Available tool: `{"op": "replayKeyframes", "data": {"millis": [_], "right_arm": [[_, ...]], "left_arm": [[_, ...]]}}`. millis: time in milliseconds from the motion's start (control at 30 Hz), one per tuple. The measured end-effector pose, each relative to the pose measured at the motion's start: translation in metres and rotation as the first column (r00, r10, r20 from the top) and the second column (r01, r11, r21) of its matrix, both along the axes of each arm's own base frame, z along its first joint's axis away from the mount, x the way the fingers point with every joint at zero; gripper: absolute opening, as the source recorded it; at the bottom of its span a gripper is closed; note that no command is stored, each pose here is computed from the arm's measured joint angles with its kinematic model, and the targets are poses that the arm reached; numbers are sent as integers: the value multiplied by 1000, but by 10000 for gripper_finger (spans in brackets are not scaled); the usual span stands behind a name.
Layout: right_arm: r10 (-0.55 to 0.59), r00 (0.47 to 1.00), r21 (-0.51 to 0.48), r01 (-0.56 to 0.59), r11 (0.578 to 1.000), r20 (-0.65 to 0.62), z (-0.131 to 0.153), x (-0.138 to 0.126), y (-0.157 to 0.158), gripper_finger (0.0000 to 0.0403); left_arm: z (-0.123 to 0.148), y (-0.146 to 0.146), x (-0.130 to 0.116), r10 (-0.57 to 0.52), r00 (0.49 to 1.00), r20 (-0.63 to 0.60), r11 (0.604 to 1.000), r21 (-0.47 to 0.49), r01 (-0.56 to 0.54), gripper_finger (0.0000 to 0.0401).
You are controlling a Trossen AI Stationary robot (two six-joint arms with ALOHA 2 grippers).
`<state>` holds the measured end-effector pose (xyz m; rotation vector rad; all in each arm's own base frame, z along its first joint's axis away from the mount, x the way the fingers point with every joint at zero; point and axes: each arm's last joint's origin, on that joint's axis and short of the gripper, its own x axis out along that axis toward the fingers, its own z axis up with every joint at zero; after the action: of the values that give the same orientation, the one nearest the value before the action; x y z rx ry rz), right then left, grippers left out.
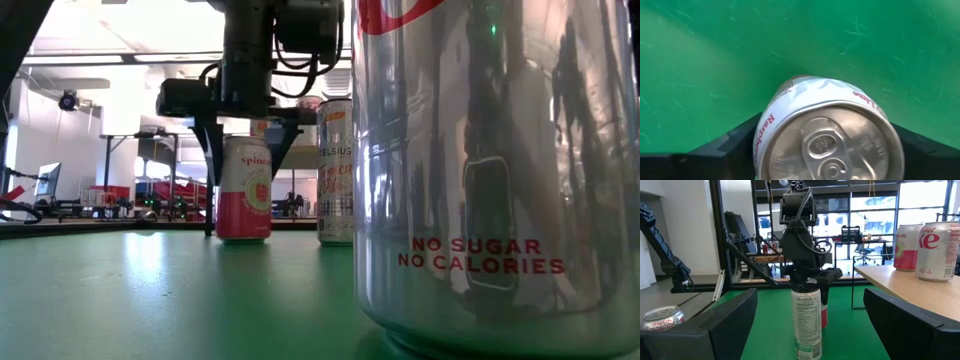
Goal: Place canned beverage on shelf
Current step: Put the pink-white soda can on the shelf aligned with the other pink-white soda can
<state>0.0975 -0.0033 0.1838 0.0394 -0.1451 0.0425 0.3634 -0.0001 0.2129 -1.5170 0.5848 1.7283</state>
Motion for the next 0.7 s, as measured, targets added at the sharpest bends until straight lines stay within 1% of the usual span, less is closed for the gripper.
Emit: {"op": "replayKeyframes", "data": {"millis": [33, 167, 267, 400, 500, 600, 700], "right_arm": [[0, 1000, 0, 0, 1000, 0, 0, 0, 0, 357], [0, 1000, 0, 0, 1000, 0, 0, 0, 0, 357], [0, 1000, 0, 0, 1000, 0, 0, 0, 0, 357], [0, 1000, 0, 0, 1000, -1, 0, 0, 0, 357], [0, 1000, 0, 0, 1000, 0, 0, 0, 0, 357], [0, 1000, 0, 0, 1000, 0, 0, 0, 0, 357], [0, 1000, 0, 0, 1000, 0, 0, 0, 0, 357]], "left_arm": [[0, 0, 0, -11, 1000, -2, 1000, 0, 11, 280], [0, 0, 0, -92, 996, -16, 996, 2, 92, 280], [10, 0, 2, -162, 986, -25, 987, -2, 162, 280], [48, 0, 6, -266, 964, -10, 964, 5, 266, 280], [75, 0, 5, -349, 937, -23, 937, 13, 349, 280], [98, 1, 2, -387, 921, -38, 921, 42, 388, 280], [116, 1, -3, -410, 910, -60, 908, 65, 413, 284]]}}
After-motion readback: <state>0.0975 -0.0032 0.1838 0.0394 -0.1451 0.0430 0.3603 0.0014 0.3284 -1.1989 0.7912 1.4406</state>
